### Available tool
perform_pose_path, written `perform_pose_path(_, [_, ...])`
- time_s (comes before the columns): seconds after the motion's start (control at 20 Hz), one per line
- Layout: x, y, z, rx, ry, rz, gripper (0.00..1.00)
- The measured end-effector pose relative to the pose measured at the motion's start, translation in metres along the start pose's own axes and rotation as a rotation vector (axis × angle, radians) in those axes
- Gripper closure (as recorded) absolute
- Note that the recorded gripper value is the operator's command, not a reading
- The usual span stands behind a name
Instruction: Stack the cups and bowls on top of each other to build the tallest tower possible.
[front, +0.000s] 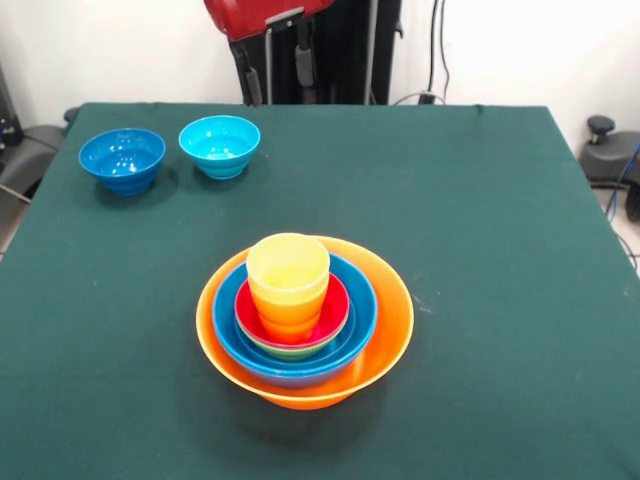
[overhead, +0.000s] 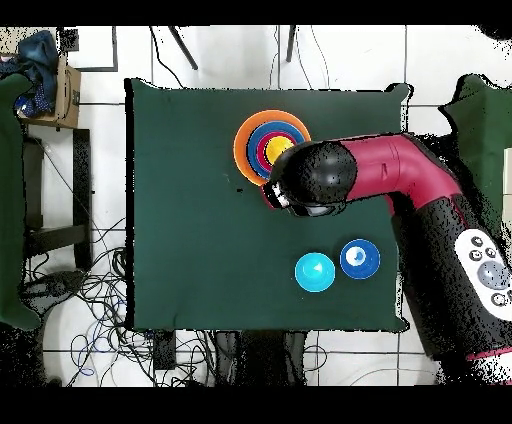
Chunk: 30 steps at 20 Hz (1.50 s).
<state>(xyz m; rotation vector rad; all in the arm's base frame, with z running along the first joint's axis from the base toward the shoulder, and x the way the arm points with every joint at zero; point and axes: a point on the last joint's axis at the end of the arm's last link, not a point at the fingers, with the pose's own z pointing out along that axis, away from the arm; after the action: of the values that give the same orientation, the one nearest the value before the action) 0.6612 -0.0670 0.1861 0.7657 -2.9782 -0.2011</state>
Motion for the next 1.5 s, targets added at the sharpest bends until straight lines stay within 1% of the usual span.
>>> perform_pose_path(0.1, [0.002, 0.0, -0.003, -0.008, -0.002, 0.007, 0.0])
perform_pose_path(0.15, [0.007, 0.0, -0.007, -0.02, -0.002, 0.021, 0.0])
perform_pose_path(0.25, [0.012, 0.0, -0.01, -0.024, -0.003, 0.029, 0.0])
perform_pose_path(0.3, [0.019, -0.002, -0.012, -0.023, -0.006, 0.038, 0.0])
perform_pose_path(0.4, [0.026, -0.004, -0.012, -0.018, -0.012, 0.043, 0.0])
perform_pose_path(0.5, [0.036, -0.007, -0.011, -0.006, -0.027, 0.052, 0.0])
perform_pose_path(0.6, [0.043, -0.009, -0.009, 0.004, -0.049, 0.057, 0.0])
perform_pose_path(0.65, [0.045, -0.01, -0.006, 0.011, -0.067, 0.058, 0.0])
perform_pose_path(0.7, [0.048, -0.01, -0.001, 0.022, -0.094, 0.056, 0.0])
perform_pose_path(0.85, [0.049, -0.007, 0.005, 0.04, -0.121, 0.042, 0.0])
perform_pose_path(0.9, [0.05, -0.005, 0.01, 0.056, -0.137, 0.028, 0.0])
perform_pose_path(0.95, [0.05, -0.004, 0.013, 0.064, -0.145, 0.02, 0.0])
perform_pose_path(1.1, [0.051, -0.002, 0.018, 0.078, -0.153, 0.005, 0.0])
perform_pose_path(1.2, [0.052, 0.0, 0.025, 0.091, -0.152, -0.01, 0.0])
perform_pose_path(1.3, [0.053, 0.0, 0.03, 0.098, -0.147, -0.017, 0.0])
perform_pose_path(1.5, [0.058, 0.002, 0.048, 0.12, -0.133, -0.044, 0.0])
